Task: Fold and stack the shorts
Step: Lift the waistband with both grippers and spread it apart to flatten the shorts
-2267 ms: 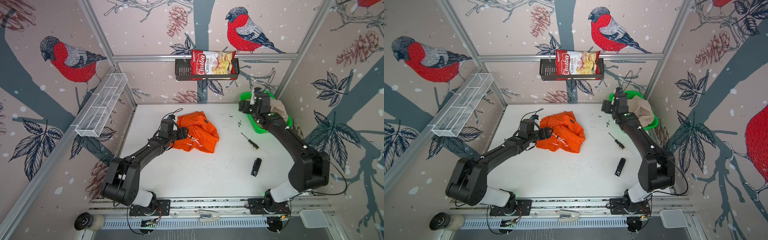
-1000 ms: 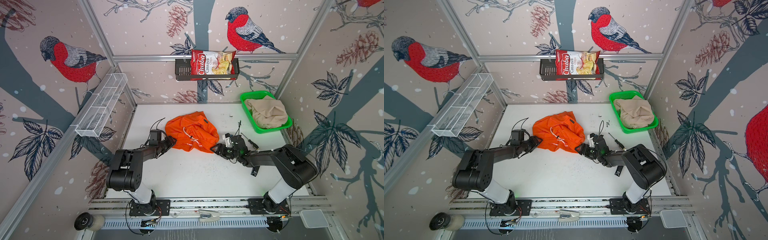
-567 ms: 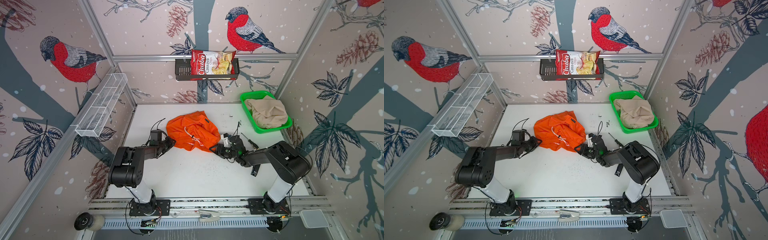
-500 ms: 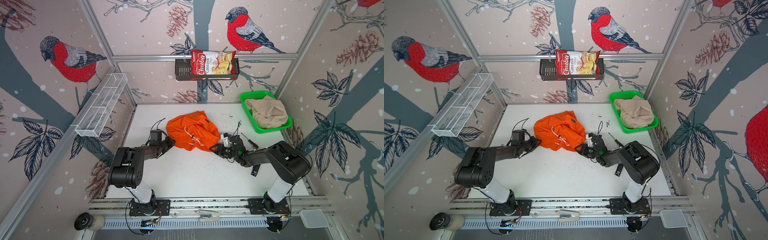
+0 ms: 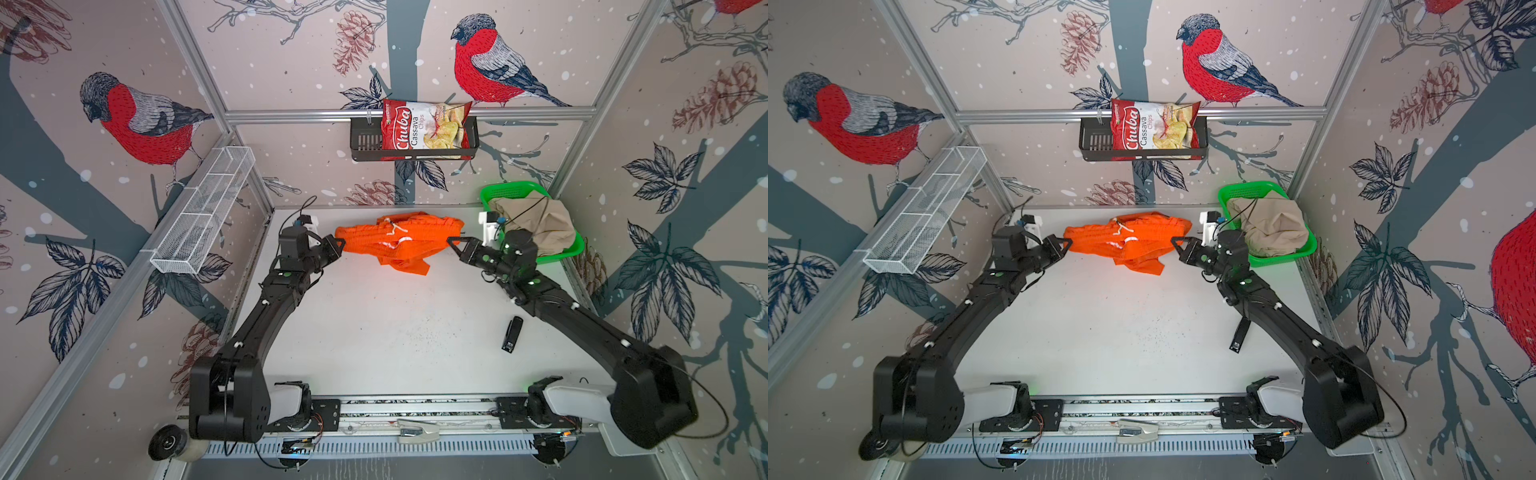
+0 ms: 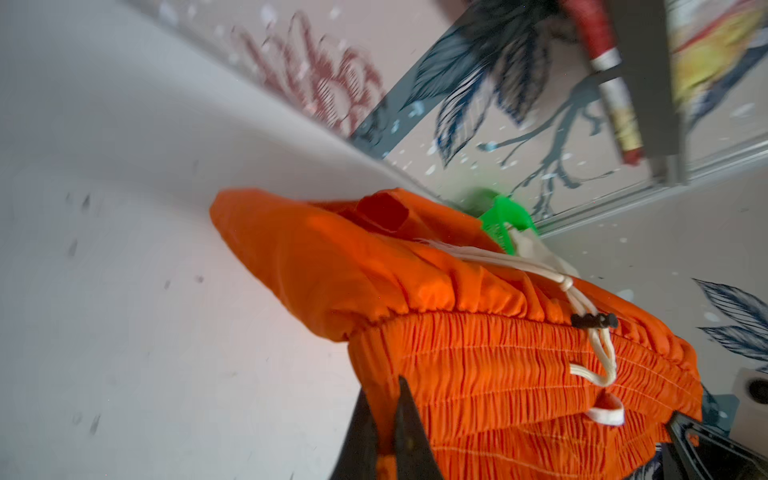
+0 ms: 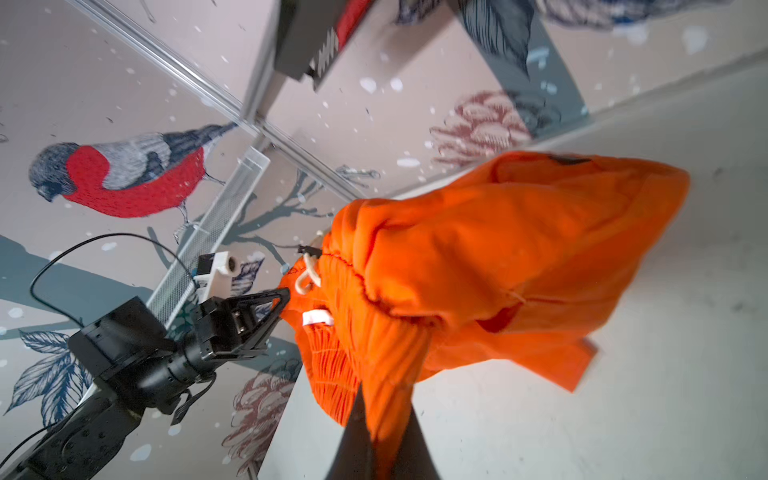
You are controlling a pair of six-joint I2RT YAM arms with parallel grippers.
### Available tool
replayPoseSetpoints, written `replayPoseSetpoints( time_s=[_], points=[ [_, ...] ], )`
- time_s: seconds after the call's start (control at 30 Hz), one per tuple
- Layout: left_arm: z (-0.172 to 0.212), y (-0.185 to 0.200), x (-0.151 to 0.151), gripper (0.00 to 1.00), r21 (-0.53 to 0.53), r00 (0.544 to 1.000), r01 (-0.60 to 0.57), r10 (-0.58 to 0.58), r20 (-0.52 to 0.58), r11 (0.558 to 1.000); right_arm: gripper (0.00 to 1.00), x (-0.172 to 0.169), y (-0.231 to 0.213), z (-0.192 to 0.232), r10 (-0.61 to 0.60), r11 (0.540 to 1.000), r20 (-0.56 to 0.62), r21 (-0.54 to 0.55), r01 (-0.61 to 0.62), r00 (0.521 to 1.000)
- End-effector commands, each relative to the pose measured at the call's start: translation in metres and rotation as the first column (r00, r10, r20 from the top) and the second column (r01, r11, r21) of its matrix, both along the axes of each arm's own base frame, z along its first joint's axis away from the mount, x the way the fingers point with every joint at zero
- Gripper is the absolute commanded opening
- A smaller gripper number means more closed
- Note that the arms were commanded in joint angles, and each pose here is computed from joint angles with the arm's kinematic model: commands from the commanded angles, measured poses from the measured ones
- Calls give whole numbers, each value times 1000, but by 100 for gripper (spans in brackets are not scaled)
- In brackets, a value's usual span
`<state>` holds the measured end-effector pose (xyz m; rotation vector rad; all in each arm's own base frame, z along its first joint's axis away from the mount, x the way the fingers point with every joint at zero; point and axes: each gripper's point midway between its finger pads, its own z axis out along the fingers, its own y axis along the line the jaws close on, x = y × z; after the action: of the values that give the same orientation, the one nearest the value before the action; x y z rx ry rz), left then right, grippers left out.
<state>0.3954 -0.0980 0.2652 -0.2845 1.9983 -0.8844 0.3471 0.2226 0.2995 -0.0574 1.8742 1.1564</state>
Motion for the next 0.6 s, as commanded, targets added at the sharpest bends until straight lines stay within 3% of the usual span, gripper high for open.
replayPoseSetpoints(
  time_s=[0.0, 0.17, 0.33, 0.47, 0.57],
  points=[
    [48, 13, -8, 3, 56, 995, -54, 49, 84, 997, 5, -1, -27, 36, -64, 996, 80, -58, 68, 995],
    [136, 18, -35, 1, 58, 967, -83, 66, 247, 995, 3, -32, -37, 126, -48, 998, 266, -16, 54, 963],
    [201, 23, -72, 1, 68, 931, -103, 72, 358, 992, 1, -76, -47, 195, -31, 999, 359, 27, 23, 933],
    [232, 28, -93, 1, 84, 905, -130, 84, 418, 988, 0, -98, -53, 221, -41, 996, 377, 88, 8, 925],
    [229, 32, -87, 1, 121, 909, -154, 93, 407, 981, 0, -91, -49, 215, -37, 995, 338, 98, 3, 940]
  ],
)
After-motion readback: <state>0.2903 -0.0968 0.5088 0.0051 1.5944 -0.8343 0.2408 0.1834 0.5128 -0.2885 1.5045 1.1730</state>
